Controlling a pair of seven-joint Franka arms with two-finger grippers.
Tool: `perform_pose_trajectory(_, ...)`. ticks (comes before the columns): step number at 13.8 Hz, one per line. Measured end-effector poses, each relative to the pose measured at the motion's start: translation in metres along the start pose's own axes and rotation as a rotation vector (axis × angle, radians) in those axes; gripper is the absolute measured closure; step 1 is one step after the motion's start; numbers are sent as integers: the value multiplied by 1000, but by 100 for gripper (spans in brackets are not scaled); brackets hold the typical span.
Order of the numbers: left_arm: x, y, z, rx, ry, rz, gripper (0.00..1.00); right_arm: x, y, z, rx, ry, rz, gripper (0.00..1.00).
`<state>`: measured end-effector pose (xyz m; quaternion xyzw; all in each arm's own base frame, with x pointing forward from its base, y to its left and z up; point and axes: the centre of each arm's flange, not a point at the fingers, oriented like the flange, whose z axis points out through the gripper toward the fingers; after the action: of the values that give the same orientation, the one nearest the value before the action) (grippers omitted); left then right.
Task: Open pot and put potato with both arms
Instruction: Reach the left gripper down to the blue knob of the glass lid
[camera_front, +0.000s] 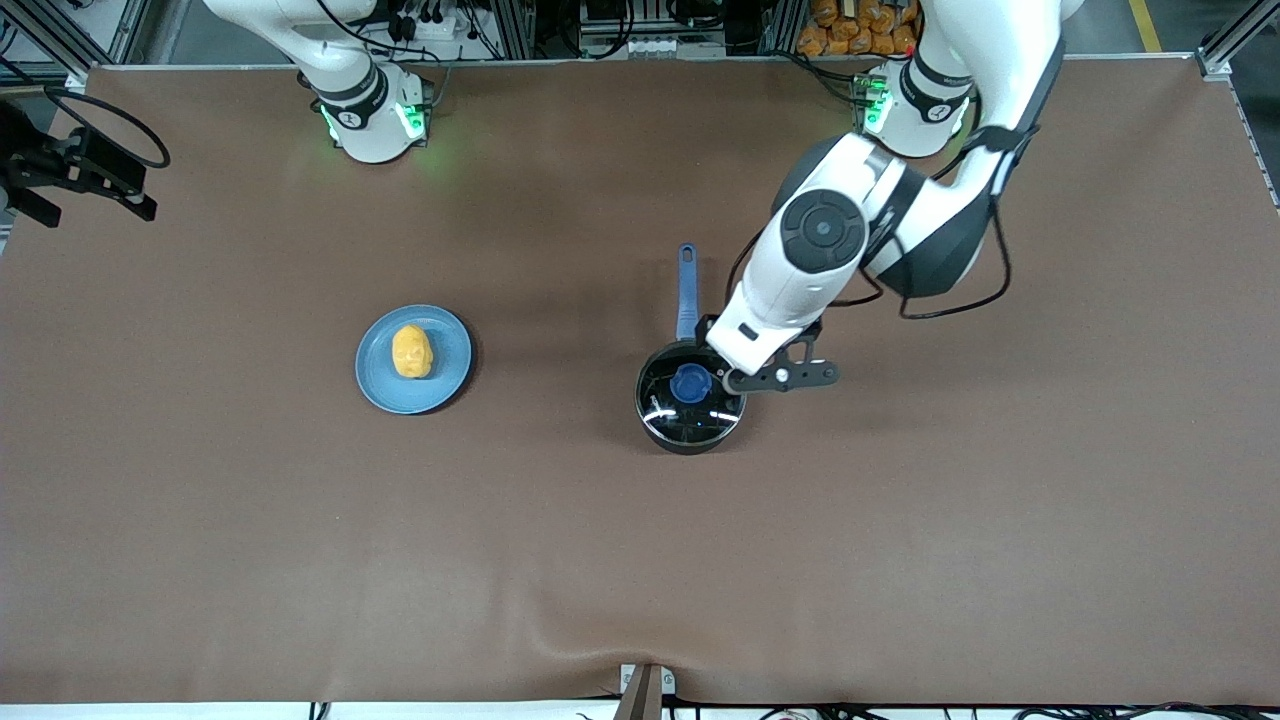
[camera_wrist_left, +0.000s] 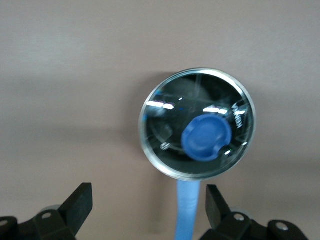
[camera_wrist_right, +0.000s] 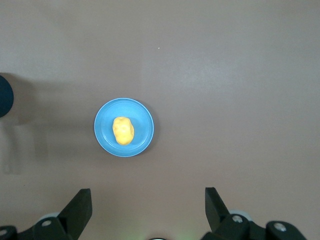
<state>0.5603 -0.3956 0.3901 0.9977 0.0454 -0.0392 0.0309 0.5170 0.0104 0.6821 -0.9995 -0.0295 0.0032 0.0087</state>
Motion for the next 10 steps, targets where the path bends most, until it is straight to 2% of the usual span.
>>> perform_pose_trajectory(5,-10,45,46,-65,50,-65,0,0,0,0,0,0,0,0)
perform_pose_trajectory(10,-16,61,79,31,120,-47,0,0,0,0,0,0,0,0)
